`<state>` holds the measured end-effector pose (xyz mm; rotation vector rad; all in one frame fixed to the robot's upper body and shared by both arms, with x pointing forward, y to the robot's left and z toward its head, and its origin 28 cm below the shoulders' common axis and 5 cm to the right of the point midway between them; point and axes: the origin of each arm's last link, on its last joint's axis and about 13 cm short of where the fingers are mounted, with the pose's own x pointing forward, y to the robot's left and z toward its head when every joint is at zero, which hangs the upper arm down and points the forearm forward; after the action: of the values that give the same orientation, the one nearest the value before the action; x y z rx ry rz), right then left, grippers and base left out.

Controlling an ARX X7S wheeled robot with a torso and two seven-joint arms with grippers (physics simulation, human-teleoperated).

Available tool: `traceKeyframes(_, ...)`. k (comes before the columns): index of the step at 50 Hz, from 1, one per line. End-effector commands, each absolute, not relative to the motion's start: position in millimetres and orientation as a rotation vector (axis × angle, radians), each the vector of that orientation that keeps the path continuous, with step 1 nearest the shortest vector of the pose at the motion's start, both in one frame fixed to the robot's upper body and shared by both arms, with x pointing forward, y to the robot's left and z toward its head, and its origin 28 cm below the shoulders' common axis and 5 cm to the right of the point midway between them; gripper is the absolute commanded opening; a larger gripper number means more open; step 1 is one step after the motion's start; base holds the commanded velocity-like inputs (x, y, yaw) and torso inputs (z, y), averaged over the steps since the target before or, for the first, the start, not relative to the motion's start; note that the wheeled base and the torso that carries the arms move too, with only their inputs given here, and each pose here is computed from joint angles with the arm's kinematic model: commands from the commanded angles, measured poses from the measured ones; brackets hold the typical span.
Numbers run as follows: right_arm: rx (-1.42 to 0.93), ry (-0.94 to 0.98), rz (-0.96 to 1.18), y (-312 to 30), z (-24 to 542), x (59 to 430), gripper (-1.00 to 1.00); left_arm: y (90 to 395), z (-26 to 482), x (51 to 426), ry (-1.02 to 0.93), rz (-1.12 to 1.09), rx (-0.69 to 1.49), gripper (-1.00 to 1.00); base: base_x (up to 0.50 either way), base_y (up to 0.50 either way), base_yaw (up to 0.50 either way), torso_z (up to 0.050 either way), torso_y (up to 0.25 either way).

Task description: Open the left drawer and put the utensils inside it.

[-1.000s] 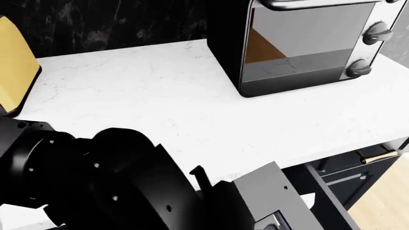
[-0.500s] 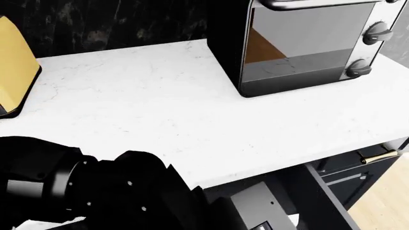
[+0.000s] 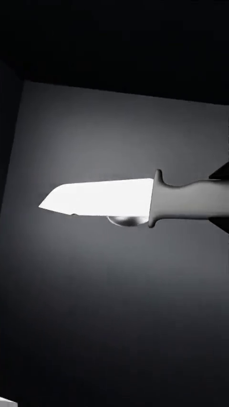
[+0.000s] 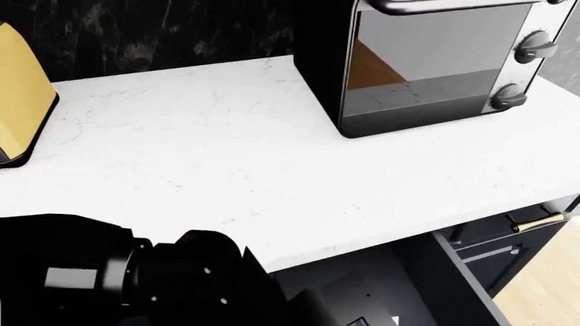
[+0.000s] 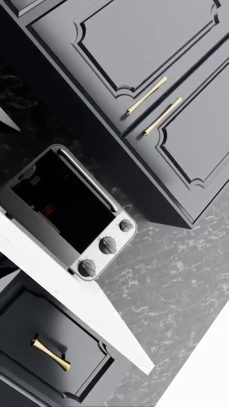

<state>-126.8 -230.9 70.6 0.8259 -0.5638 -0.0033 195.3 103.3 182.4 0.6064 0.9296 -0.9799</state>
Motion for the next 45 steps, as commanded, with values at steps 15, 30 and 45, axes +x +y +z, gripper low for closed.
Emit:
traceKeyframes(15,0.828,-0.561,-0.004,-231.0,70.2,-126.2,1.0,105.2,159.9,200.1,1.001,-0.942,0.617,-1.0,0.0,0.0,0.0,0.0,0.0)
traceKeyframes(30,0.825,-0.566,-0.001,-230.9,71.0,-127.9,1.0,106.6,162.2,200.4,1.003,-0.945,0.643,1.0,0.0,0.0,0.0,0.0,0.0)
traceKeyframes(45,0.825,-0.567,0.002,-230.9,71.2,-128.1,1.0,107.1,168.7,198.1,0.969,-0.944,0.665,1.0,0.0,0.0,0.0,0.0,0.0)
